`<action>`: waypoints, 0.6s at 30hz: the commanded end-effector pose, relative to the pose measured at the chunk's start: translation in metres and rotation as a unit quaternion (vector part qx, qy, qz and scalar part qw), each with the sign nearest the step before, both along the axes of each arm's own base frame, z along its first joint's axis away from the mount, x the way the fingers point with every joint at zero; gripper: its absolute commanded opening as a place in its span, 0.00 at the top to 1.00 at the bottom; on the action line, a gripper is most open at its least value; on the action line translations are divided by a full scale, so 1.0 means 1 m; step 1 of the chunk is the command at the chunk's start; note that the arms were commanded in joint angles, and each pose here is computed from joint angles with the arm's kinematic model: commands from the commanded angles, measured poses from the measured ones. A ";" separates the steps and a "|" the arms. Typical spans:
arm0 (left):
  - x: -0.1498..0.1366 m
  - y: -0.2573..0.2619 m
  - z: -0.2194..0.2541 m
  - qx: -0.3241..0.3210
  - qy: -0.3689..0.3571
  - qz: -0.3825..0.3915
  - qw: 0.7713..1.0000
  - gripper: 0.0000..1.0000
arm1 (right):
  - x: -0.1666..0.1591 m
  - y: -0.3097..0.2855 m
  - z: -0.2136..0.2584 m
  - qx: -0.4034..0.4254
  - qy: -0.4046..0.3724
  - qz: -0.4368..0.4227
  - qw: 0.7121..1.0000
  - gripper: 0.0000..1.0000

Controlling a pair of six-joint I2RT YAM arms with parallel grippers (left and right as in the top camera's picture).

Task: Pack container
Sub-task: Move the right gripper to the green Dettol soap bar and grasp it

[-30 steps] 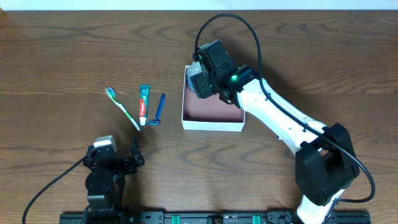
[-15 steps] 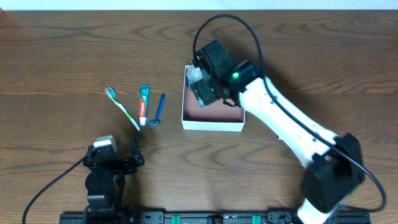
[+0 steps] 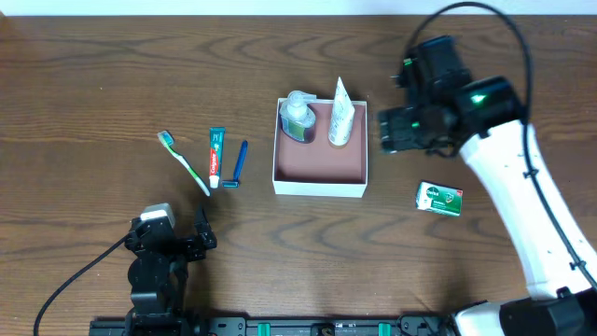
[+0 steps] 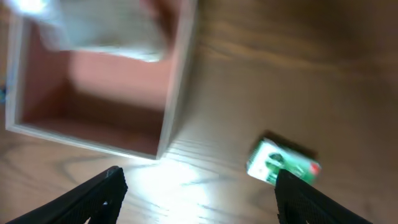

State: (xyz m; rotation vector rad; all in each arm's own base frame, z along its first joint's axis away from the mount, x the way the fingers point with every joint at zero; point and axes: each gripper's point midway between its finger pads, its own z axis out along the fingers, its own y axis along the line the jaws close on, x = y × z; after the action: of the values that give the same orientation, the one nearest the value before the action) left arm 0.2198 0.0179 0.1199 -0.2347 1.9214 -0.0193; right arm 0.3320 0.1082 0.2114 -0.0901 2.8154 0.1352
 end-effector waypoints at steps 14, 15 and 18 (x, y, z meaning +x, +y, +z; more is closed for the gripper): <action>-0.001 0.004 -0.009 0.009 0.010 0.007 1.000 0.02 | -0.044 -0.084 -0.141 -0.042 0.121 -0.162 0.978 0.27; -0.001 0.004 -0.009 0.009 0.010 0.007 1.000 0.02 | -0.048 -0.085 -0.145 -0.045 0.125 -0.162 0.978 0.22; -0.001 0.004 -0.009 0.009 0.010 0.007 1.000 0.02 | -0.059 -0.093 -0.159 -0.064 0.136 -0.167 0.974 0.16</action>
State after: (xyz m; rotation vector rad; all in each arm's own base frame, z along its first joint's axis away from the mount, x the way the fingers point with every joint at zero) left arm 0.2198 0.0179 0.1198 -0.2347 1.9218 -0.0193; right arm 0.2803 0.0288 0.0617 0.3372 3.0573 -0.0353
